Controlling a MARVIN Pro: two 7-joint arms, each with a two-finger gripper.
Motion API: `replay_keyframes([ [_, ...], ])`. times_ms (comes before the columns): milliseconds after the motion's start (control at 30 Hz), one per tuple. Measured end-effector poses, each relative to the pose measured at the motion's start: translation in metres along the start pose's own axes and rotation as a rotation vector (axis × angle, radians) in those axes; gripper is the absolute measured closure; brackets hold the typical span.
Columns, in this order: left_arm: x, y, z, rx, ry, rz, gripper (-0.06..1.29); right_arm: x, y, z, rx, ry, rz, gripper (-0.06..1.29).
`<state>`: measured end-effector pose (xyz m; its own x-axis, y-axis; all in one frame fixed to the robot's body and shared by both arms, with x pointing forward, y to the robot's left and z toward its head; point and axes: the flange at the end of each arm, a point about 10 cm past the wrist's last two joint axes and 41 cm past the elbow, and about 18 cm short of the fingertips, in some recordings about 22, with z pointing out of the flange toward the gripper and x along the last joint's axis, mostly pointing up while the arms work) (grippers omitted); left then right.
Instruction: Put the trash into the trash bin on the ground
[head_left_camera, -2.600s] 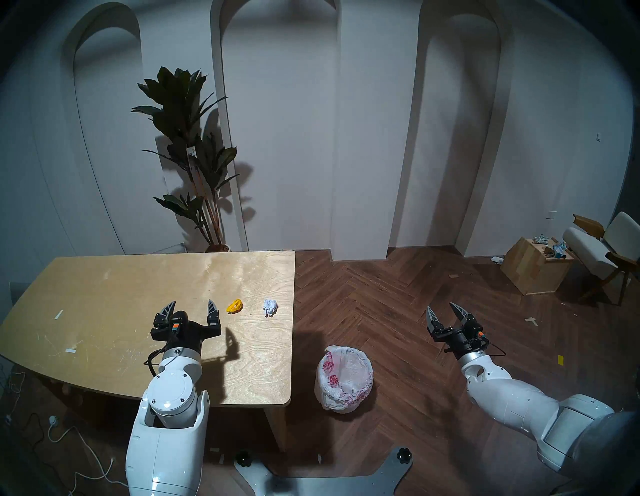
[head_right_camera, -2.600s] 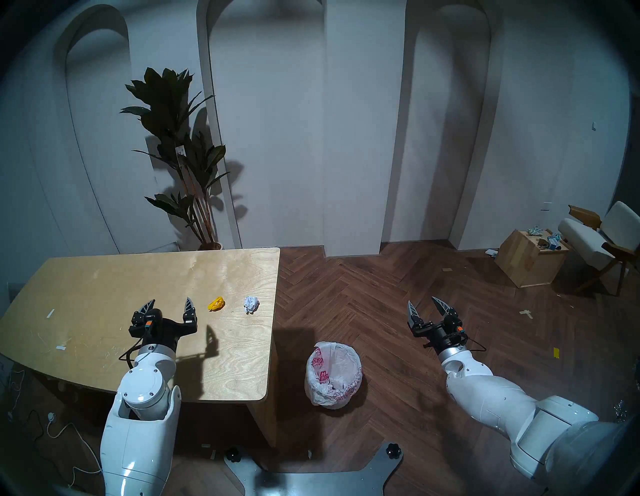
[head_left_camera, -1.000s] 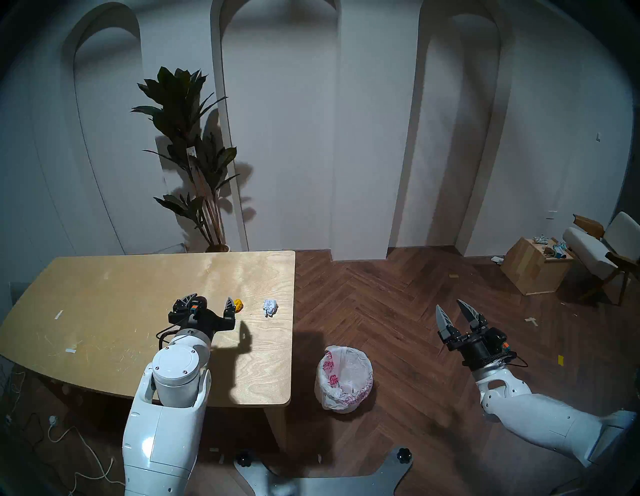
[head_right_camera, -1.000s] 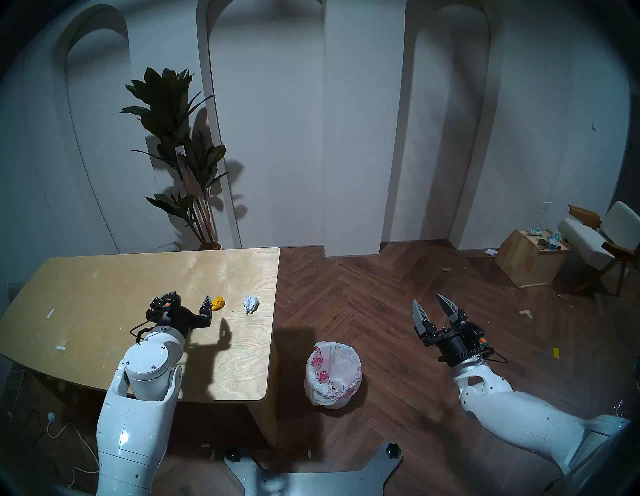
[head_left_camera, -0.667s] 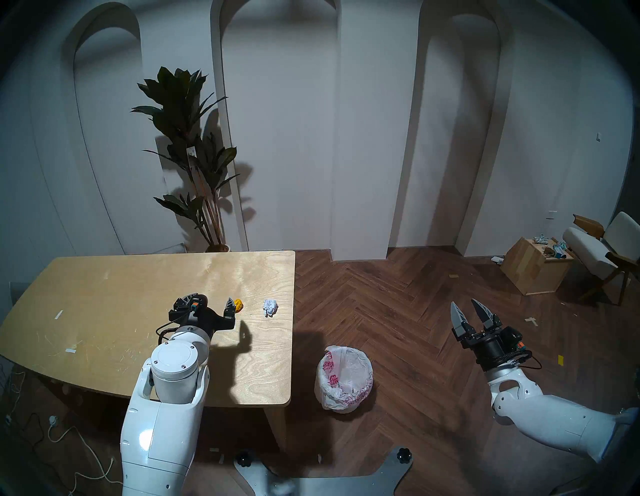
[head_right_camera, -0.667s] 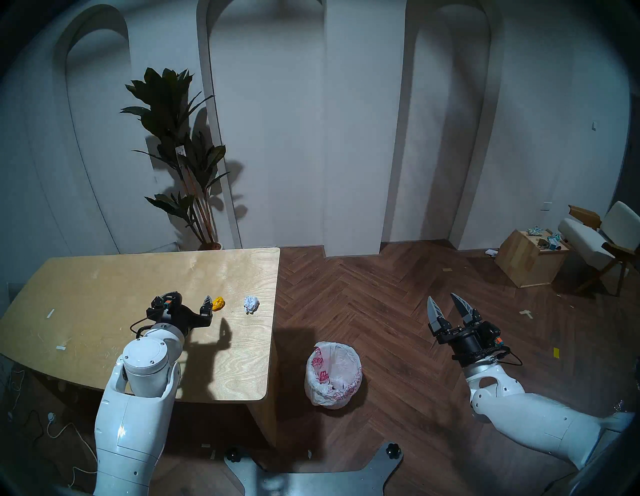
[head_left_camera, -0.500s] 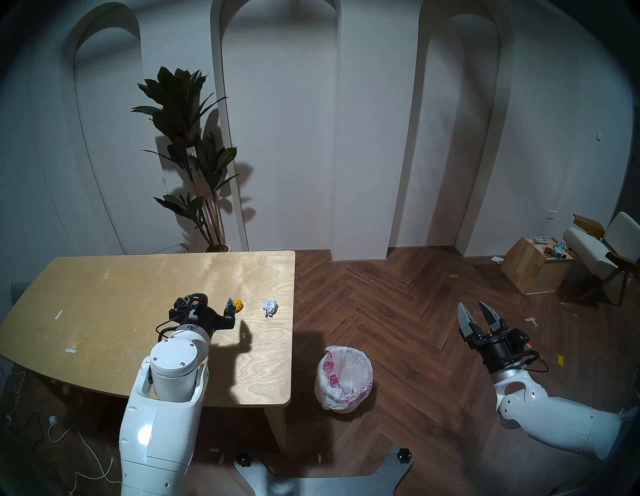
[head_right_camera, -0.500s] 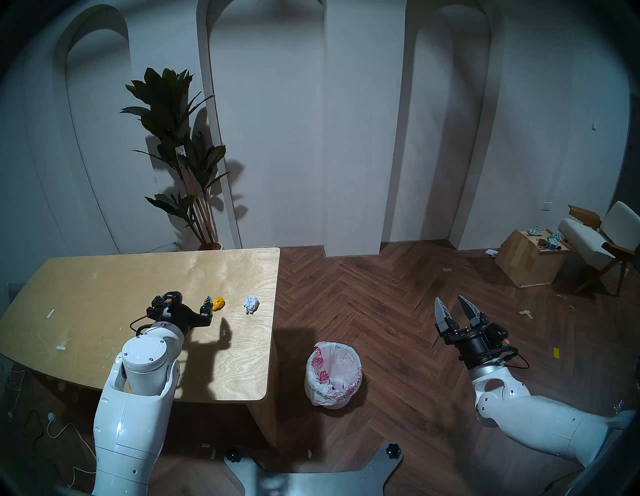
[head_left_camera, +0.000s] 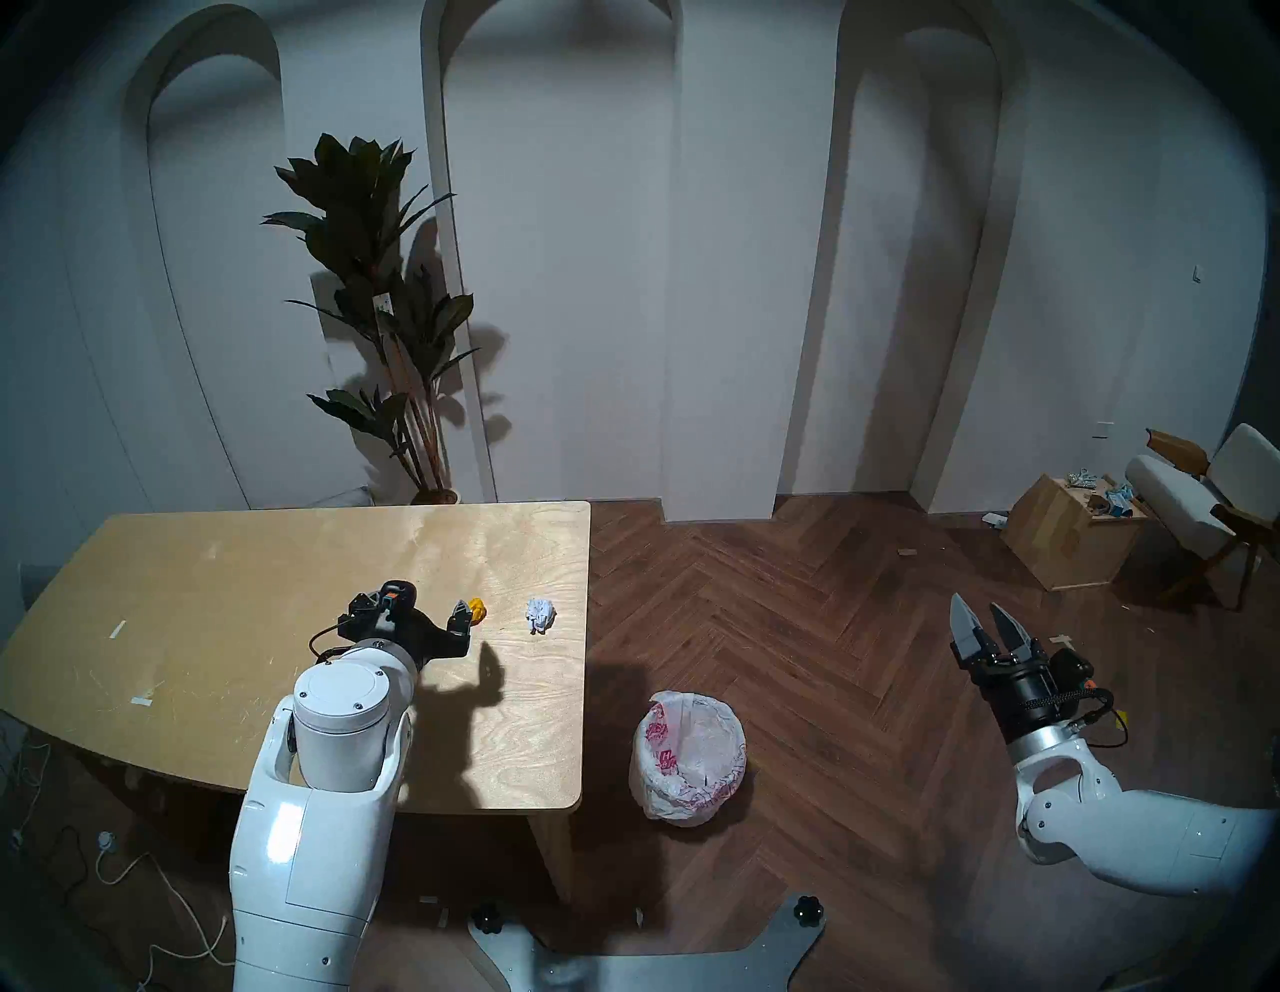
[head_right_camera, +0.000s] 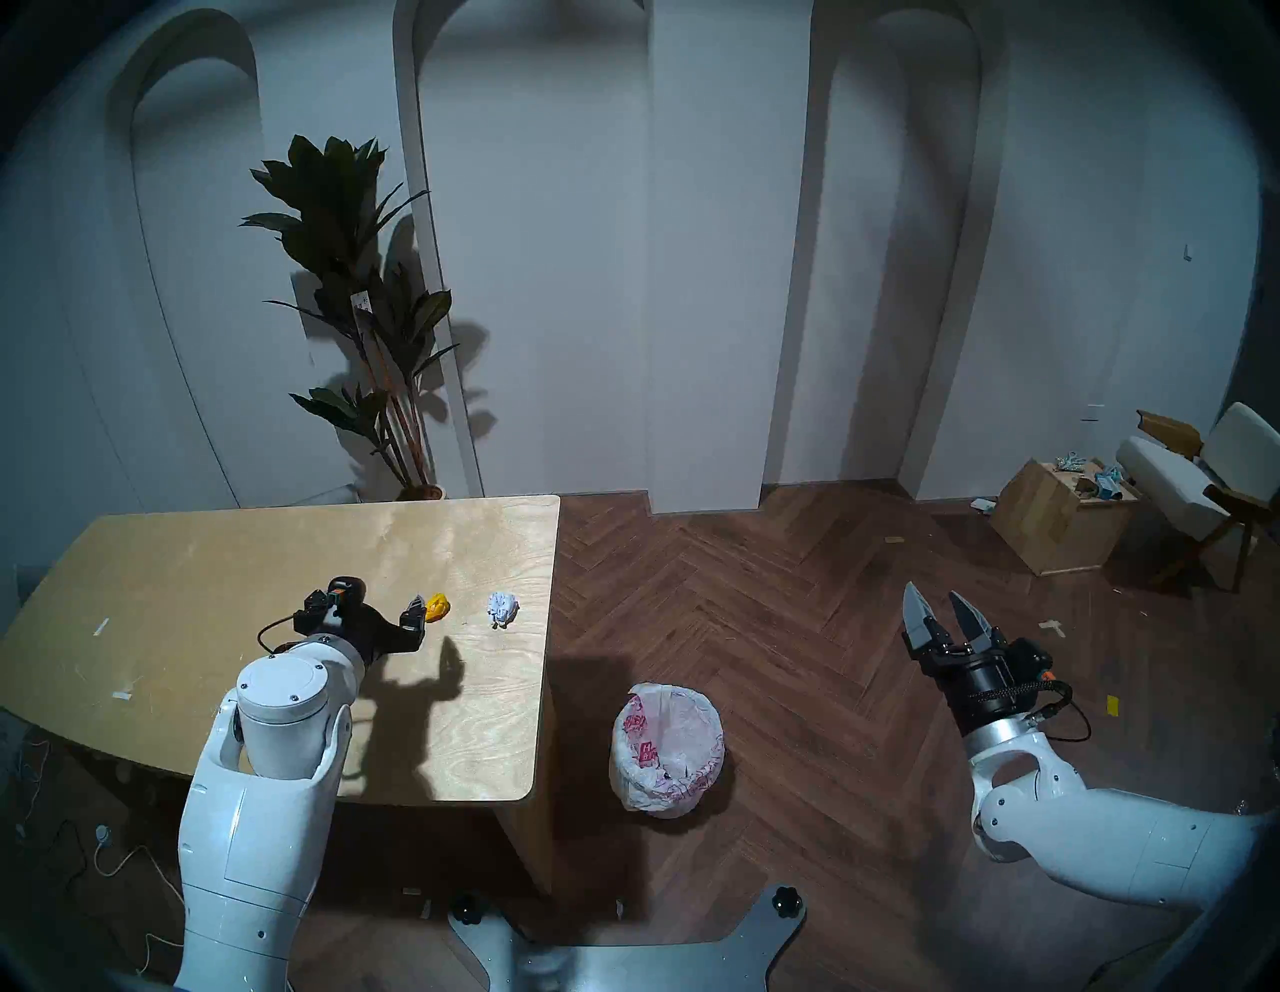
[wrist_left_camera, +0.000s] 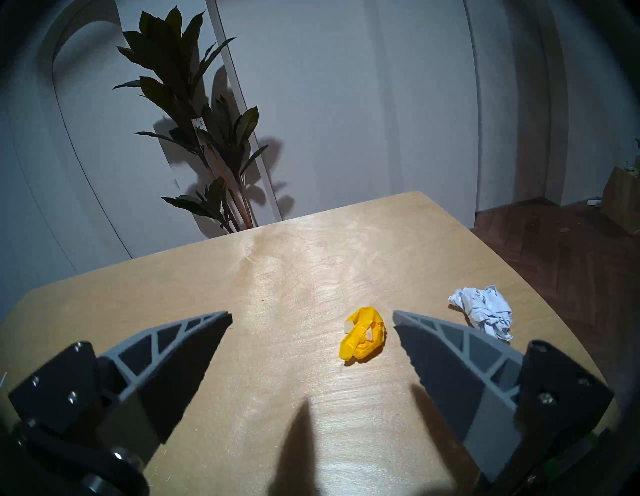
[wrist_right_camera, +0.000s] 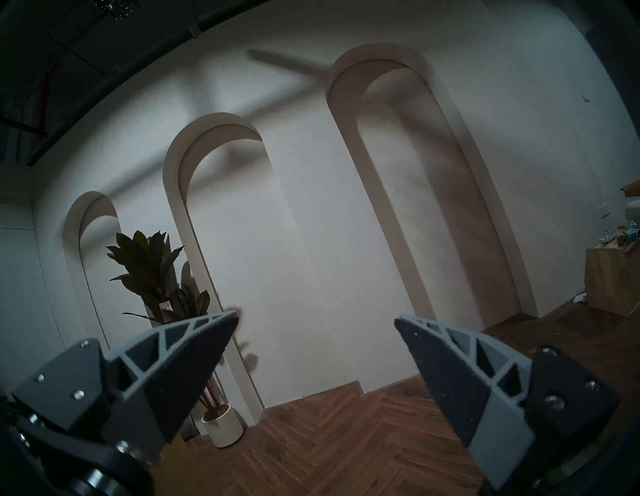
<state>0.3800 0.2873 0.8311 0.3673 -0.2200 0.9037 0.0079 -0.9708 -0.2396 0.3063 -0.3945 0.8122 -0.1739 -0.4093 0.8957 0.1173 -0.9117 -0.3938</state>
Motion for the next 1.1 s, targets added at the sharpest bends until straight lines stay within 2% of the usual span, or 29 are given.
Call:
replay_keyframes([
  [267, 0.004, -0.002, -0.002, -0.015, -0.044, -0.005, -0.02, 0.009, -0.005, -0.005, -0.094, -0.038, 0.014, 0.0],
  [433, 0.006, -0.002, -0.002, -0.021, -0.06, -0.006, -0.02, 0.01, -0.005, -0.01, -0.137, -0.064, -0.007, 0.0],
  [833, 0.01, -0.002, -0.002, -0.03, -0.073, -0.005, -0.02, 0.007, -0.012, -0.012, -0.129, -0.075, -0.066, 0.0],
  [1100, 0.009, 0.015, 0.007, -0.066, -0.093, 0.006, -0.02, 0.005, -0.019, -0.009, -0.123, -0.078, -0.066, 0.0],
])
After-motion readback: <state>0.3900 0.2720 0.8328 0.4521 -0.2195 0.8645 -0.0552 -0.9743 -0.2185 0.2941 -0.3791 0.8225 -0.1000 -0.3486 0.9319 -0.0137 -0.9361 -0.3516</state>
